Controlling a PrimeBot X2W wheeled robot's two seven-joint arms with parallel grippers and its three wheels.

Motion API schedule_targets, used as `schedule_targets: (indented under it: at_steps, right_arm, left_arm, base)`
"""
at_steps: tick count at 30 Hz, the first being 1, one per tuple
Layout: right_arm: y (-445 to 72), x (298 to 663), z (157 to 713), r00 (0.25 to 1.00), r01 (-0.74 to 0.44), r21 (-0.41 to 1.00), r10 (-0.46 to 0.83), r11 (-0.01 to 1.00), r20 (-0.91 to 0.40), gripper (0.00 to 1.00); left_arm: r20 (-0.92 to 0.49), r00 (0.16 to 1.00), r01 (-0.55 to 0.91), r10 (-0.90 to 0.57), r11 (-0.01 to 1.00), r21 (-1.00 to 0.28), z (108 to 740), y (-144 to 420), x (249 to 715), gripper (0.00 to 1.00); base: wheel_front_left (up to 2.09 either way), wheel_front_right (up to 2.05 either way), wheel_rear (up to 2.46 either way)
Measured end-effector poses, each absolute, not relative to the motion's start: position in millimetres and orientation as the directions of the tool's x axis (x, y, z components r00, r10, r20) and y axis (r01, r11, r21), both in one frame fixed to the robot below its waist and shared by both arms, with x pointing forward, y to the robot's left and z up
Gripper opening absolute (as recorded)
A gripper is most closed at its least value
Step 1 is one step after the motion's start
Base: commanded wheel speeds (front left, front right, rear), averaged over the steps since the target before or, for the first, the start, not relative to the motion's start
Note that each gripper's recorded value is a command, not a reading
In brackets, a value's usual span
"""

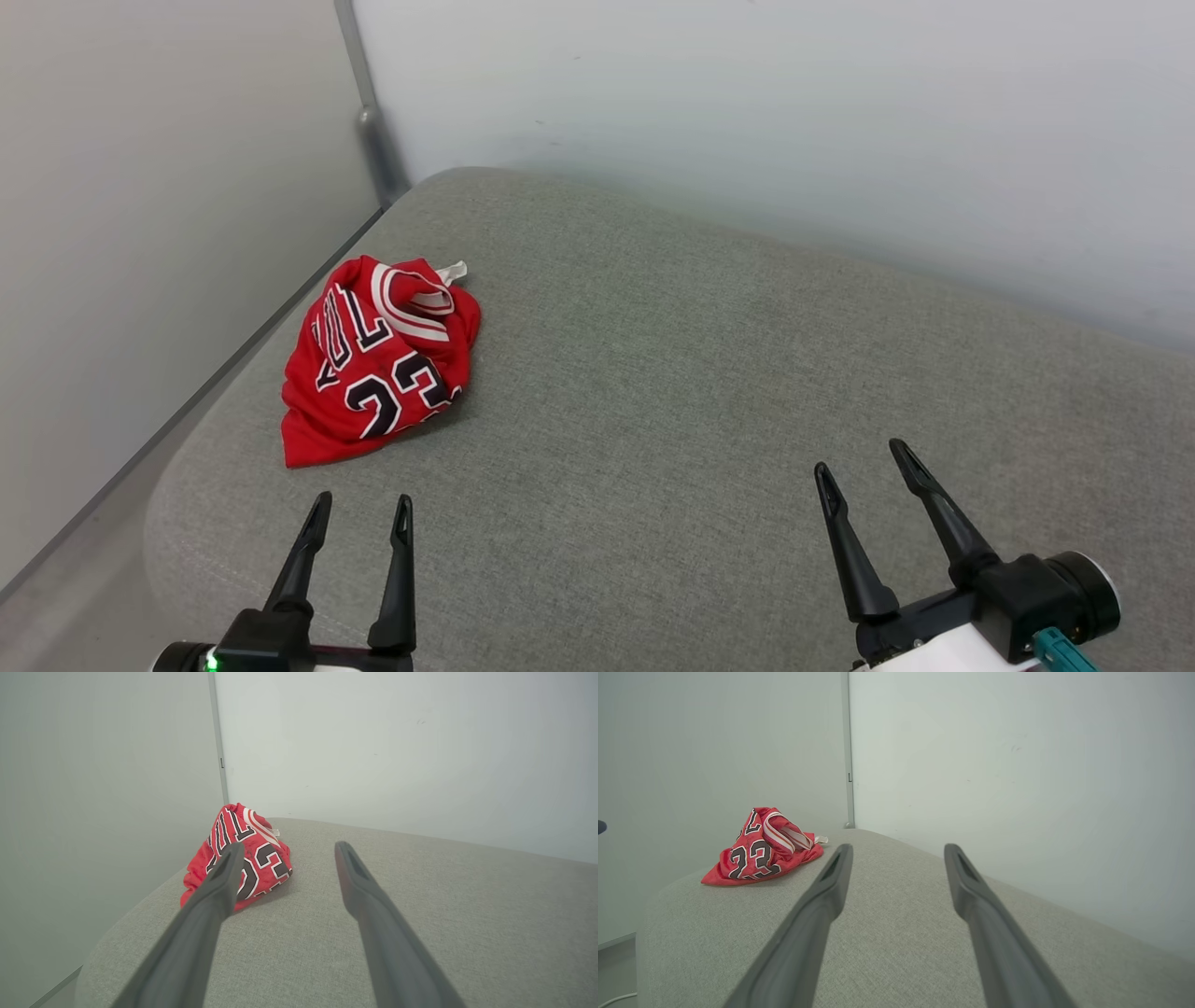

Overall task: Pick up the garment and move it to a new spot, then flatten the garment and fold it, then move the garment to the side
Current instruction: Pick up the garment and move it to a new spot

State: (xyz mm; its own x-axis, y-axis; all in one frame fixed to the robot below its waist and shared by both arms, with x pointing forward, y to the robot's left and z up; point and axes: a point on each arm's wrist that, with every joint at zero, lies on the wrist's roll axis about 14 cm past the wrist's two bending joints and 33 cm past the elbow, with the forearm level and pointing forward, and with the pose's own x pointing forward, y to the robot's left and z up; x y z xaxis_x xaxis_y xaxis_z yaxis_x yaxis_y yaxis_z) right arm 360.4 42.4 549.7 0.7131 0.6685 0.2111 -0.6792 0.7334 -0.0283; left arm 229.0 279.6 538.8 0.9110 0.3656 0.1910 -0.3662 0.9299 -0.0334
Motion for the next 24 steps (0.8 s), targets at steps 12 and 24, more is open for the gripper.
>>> schedule_targets:
  at_steps: [12,24]
  right_arm:
    - [37.6,369.7,549.3,0.725,-0.664,-0.03,0.653,0.747,0.218,1.0]
    - [25.9,412.9,530.7,0.763,-0.617,-0.052,0.612,0.785,0.208,1.0]
  left_arm:
    - [0.183,0.901,-0.389,0.393,0.919,-0.059,539.1,288.3,235.3,1.0]
    - [0.18,0.954,-0.247,0.238,0.969,0.025,550.6,305.4,341.6,1.0]
  base:
    - [0.0,0.0,0.0]
    - [0.0,0.0,0.0]
